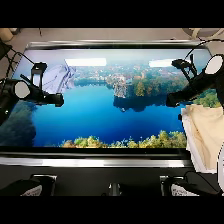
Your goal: Fold the shirts.
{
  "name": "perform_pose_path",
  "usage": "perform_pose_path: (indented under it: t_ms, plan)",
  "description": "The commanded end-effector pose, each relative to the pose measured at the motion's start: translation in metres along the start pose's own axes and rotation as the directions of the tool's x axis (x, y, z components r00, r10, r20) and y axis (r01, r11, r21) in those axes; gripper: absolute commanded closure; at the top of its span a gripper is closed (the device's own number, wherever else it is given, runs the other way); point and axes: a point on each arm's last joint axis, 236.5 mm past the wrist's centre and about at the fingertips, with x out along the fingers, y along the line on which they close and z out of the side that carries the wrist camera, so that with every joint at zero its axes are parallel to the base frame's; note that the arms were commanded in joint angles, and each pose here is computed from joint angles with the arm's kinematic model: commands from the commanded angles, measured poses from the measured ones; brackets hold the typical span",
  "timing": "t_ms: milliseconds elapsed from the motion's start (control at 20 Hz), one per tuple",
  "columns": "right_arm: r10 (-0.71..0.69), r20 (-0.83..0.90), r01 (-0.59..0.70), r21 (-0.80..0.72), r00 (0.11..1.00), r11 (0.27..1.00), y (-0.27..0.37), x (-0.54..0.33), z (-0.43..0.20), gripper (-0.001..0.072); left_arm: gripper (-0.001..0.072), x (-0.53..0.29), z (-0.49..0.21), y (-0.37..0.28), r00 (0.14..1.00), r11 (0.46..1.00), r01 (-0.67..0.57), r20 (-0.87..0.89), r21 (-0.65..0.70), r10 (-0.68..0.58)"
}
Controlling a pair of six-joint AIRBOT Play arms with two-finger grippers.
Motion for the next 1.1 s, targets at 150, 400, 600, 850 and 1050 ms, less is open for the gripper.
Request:
perform_pose_path:
  t_ms: [150, 400, 600, 850, 1050]
  plan:
    - [0.0, 0.0, 0.0, 0.0, 1.0, 1.0, 0.0, 0.0, 0.0, 0.0087, -0.0013, 0.0, 0.0, 0.0, 1.0, 1.0, 0.0, 0.0, 0.0, 0.0]
    - [0.0, 0.0, 0.0, 0.0, 1.0, 1.0, 0.0, 0.0, 0.0, 0.0087, -0.0013, 0.0, 0.0, 0.0, 1.0, 1.0, 0.0, 0.0, 0.0, 0.0]
    - [0.0, 0.001, 0.0, 0.0, 1.0, 1.0, 0.0, 0.0, 0.001, 0.0087, -0.0013, 0.0, 0.0, 0.0, 1.0, 1.0, 0.0, 0.0, 0.0, 0.0]
    - [-0.074, 0.148, 0.075, 0.002, 0.986, 0.997, -0.017, -0.003, 0.035, 0.0087, -0.0013, -0.002, 0.046, -0.006, 0.981, 0.999, 0.031, 0.193, -0.031, -0.024]
    - [-0.121, 0.243, 0.122, 0.011, 0.963, 0.992, -0.029, -0.009, 0.058, 0.0087, -0.0013, -0.01, 0.089, -0.011, 0.929, 0.998, 0.058, 0.367, -0.023, -0.045]
